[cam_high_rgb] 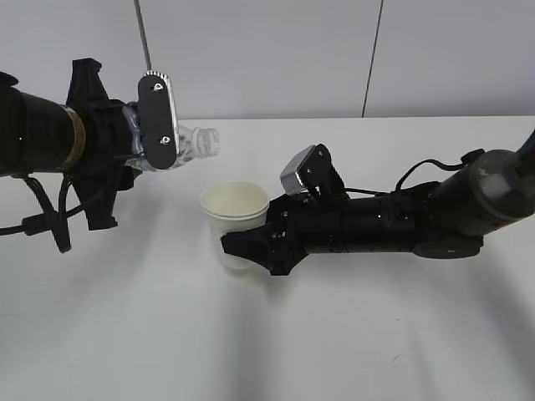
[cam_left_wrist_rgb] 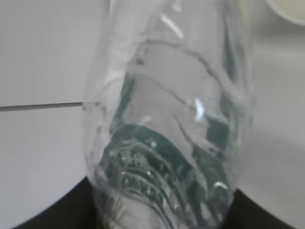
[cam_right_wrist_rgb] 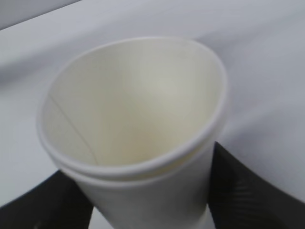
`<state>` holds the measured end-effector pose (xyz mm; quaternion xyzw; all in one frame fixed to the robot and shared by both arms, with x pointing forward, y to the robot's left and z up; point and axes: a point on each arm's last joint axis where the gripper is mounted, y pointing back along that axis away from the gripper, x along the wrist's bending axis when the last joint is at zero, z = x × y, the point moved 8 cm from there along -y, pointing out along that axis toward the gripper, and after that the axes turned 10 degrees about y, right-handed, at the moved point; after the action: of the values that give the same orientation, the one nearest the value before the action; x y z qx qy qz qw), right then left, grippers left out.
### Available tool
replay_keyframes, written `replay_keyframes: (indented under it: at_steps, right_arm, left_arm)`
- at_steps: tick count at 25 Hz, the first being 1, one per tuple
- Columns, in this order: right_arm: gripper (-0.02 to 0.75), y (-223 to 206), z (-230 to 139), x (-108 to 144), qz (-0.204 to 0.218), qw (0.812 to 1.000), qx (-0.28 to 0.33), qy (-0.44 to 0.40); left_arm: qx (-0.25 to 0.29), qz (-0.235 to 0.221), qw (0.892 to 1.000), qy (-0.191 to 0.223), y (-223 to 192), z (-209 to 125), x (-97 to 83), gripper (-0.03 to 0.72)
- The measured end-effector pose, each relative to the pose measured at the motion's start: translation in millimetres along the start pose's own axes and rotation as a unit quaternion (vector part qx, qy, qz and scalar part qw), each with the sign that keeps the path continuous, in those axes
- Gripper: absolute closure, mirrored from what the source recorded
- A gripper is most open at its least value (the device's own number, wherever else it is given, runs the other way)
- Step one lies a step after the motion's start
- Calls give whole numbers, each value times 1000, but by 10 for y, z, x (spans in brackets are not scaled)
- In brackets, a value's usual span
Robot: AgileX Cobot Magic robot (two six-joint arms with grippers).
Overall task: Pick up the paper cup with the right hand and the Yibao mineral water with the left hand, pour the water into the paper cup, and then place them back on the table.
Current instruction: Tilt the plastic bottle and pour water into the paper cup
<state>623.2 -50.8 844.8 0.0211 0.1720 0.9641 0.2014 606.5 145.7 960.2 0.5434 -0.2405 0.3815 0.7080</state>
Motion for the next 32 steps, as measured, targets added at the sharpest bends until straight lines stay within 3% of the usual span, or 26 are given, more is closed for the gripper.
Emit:
replay_keyframes:
  at_steps: [32]
  right_arm:
    - [228,0,-1,3,1,1000,0,1]
  left_arm:
    - [19,40,995,-86,8,-52,142,359]
